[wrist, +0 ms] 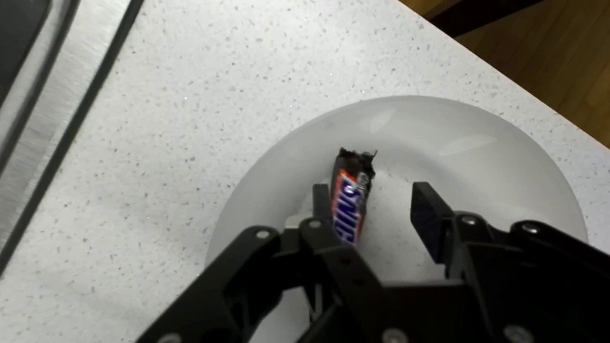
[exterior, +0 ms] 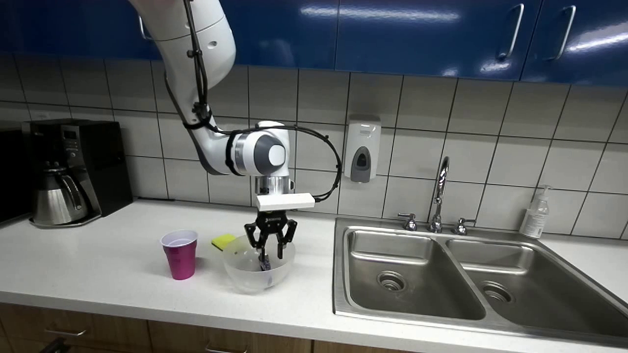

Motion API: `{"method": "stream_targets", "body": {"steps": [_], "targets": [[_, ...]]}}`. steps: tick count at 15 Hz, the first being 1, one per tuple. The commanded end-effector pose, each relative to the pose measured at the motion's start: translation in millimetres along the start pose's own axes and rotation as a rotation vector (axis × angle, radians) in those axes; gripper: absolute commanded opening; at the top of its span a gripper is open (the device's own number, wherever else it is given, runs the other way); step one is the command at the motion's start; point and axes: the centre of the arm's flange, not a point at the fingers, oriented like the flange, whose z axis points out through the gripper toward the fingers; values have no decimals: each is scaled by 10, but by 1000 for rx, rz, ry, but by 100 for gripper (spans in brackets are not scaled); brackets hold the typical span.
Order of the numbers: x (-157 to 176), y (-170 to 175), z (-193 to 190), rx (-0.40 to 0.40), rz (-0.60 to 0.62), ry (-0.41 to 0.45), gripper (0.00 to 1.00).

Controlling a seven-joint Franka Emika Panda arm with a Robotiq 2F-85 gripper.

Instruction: Put the chocolate bar inside the plastic bowl

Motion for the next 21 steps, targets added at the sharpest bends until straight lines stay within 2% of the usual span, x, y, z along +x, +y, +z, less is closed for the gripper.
{"method": "stream_targets", "body": {"steps": [1, 2, 4, 15, 21], "targets": [[-1, 35, -28, -34, -23, -4, 80], [-5, 35, -46, -41, -24, -2, 89], [-16, 33, -100, -57, -21, 0, 100], [-139, -225, -578, -119, 138, -27, 100], [-221, -592, -806, -82, 199, 9, 100]]}}
